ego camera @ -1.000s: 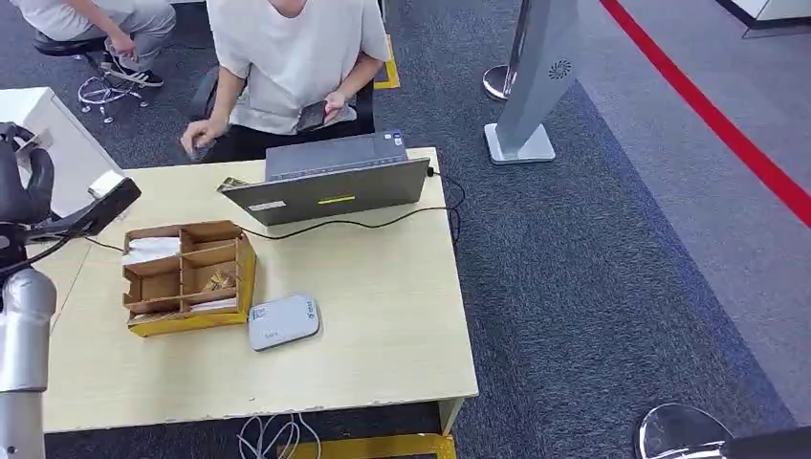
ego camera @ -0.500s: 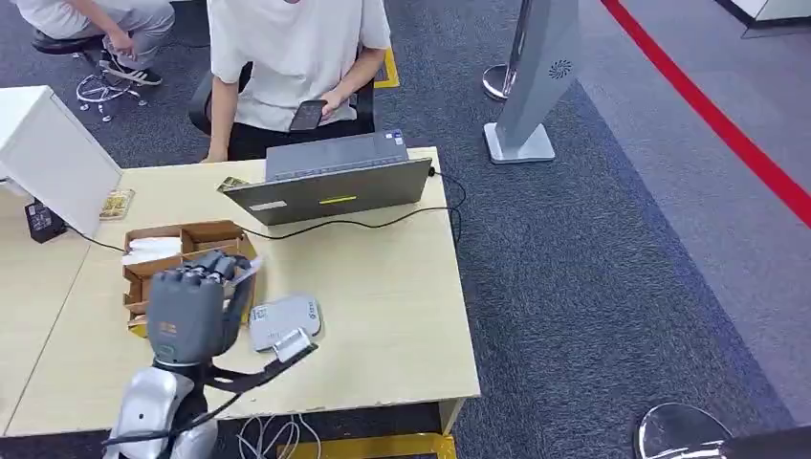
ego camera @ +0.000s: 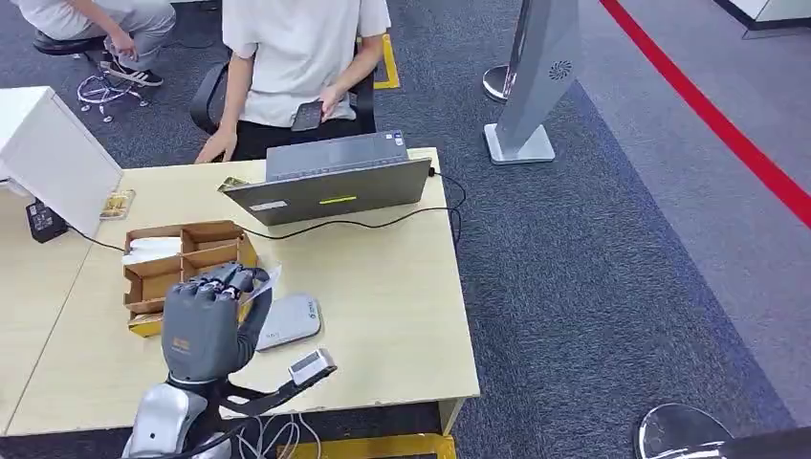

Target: Pass the card to the sensor for recognition and then transmit it.

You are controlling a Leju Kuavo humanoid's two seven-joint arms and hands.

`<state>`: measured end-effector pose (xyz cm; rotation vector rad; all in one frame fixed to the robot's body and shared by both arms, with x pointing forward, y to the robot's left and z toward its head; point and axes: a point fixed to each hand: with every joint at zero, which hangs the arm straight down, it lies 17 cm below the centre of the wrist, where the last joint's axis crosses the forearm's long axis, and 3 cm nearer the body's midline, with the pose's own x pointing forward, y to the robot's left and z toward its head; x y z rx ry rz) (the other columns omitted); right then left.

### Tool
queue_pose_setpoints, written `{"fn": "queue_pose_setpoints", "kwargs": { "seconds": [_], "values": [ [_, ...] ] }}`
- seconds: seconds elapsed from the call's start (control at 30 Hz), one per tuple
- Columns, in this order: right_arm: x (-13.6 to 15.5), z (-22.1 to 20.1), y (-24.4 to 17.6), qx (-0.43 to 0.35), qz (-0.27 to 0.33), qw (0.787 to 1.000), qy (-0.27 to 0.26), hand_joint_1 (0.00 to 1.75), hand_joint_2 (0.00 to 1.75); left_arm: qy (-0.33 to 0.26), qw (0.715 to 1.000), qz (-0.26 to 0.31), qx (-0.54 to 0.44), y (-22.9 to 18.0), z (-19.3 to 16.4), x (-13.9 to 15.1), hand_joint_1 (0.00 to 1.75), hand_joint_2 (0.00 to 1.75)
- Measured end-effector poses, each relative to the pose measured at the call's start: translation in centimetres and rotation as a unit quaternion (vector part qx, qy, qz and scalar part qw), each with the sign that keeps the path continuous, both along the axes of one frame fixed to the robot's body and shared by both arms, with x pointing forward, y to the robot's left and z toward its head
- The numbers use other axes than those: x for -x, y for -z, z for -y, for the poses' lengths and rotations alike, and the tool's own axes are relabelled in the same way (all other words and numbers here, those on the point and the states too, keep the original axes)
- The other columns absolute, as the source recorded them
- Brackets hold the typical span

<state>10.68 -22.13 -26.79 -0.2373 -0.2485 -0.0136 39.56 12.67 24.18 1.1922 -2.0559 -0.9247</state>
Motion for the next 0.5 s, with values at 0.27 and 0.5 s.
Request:
{"fn": "queue_pose_setpoints", "kwargs": {
  "seconds": [0.27,0.5],
  "values": [
    [0.0,0.0,0.0,0.001,0.000,1.000,0.000,0.00,1.75,0.000,0.999,-0.040,0.010,2.2,1.6,0.3,1.75,1.75],
    [-0.2,-0.2,0.0,-0.001,-0.003,1.000,-0.015,0.00,1.75,-0.088,0.981,-0.169,-0.035,11.0,-1.9,-4.4,1.75,1.75]
  ]
}}
